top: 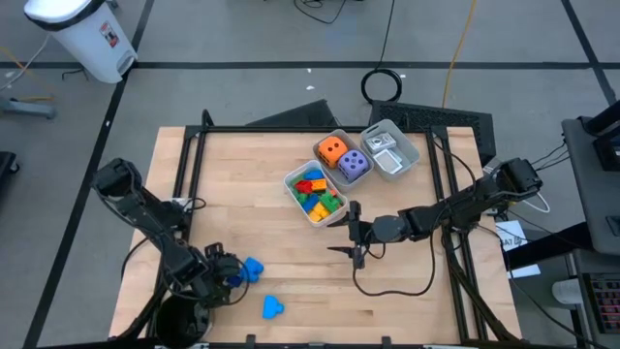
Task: Pick & Place Toys
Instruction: Put the blue game piece into the white bin
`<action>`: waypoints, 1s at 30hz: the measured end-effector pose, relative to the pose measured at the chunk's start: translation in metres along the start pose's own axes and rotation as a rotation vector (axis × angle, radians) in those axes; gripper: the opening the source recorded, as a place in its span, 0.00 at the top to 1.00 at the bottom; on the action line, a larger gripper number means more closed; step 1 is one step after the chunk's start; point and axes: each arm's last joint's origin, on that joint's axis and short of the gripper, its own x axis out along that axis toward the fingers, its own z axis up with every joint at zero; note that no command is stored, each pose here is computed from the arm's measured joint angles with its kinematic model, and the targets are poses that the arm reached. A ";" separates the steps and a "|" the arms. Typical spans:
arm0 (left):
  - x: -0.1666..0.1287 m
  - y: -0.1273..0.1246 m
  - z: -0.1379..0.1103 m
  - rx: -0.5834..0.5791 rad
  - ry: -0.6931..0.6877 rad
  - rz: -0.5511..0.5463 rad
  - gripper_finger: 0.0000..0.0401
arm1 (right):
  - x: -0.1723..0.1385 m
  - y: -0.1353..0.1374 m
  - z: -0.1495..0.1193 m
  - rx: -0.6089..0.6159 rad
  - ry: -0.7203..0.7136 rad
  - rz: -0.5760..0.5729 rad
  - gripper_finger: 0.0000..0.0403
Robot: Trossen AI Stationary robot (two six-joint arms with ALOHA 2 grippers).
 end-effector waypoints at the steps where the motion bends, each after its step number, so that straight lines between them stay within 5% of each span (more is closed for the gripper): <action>1: 0.001 0.000 0.000 0.002 -0.012 -0.004 0.28 | 0.000 0.000 0.000 0.000 0.000 0.000 0.35; 10: 0.007 0.002 0.005 -0.041 -0.112 -0.024 0.58 | 0.000 0.000 0.000 0.000 0.000 0.000 0.36; 22: 0.004 -0.005 0.062 0.035 -0.458 -0.179 0.96 | 0.000 0.000 0.000 0.000 0.000 0.000 0.36; 26: 0.004 -0.002 0.069 0.078 -0.445 -0.212 0.98 | 0.000 0.000 0.000 0.000 0.000 0.000 0.36; 30: 0.004 0.001 0.071 0.070 -0.497 -0.140 0.87 | 0.000 0.000 0.000 0.000 0.000 0.000 0.36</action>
